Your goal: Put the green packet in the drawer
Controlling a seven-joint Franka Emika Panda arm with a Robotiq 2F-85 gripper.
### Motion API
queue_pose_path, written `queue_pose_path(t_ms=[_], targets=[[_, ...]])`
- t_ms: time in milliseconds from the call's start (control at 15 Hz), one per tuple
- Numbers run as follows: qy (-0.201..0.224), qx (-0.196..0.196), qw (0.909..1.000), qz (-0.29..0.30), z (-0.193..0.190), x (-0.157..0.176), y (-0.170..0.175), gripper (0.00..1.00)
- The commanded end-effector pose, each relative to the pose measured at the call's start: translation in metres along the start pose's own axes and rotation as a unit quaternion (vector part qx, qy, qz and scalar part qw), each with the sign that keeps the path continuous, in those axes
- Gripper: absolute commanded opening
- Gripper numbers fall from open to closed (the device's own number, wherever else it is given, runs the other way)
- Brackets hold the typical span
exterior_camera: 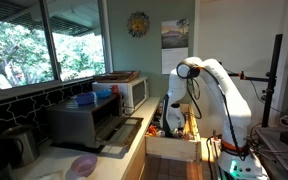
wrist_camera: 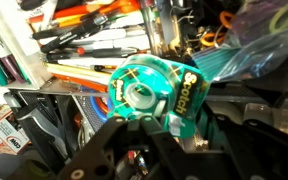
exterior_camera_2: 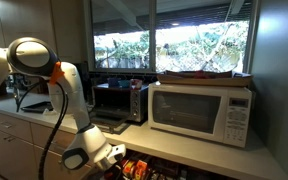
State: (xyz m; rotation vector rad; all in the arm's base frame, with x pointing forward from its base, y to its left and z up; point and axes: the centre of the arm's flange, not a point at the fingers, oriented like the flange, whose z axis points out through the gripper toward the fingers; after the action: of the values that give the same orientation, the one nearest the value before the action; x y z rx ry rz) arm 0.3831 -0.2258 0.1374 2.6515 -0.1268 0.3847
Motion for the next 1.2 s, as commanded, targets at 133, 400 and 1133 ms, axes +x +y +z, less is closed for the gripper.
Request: queue_pose_path(t_ms=[133,400,1133], targets=[[-0.016,-0.02,0.9997,0.001,-0.005,-0.002,-0.001,0.0],[-0.025,-0.024,0.9994,0.001,-0.014,-0.005,-0.001,0.0],[0.092,0.143,0.9854,0.002,-0.105,0.017,0.078,0.0]])
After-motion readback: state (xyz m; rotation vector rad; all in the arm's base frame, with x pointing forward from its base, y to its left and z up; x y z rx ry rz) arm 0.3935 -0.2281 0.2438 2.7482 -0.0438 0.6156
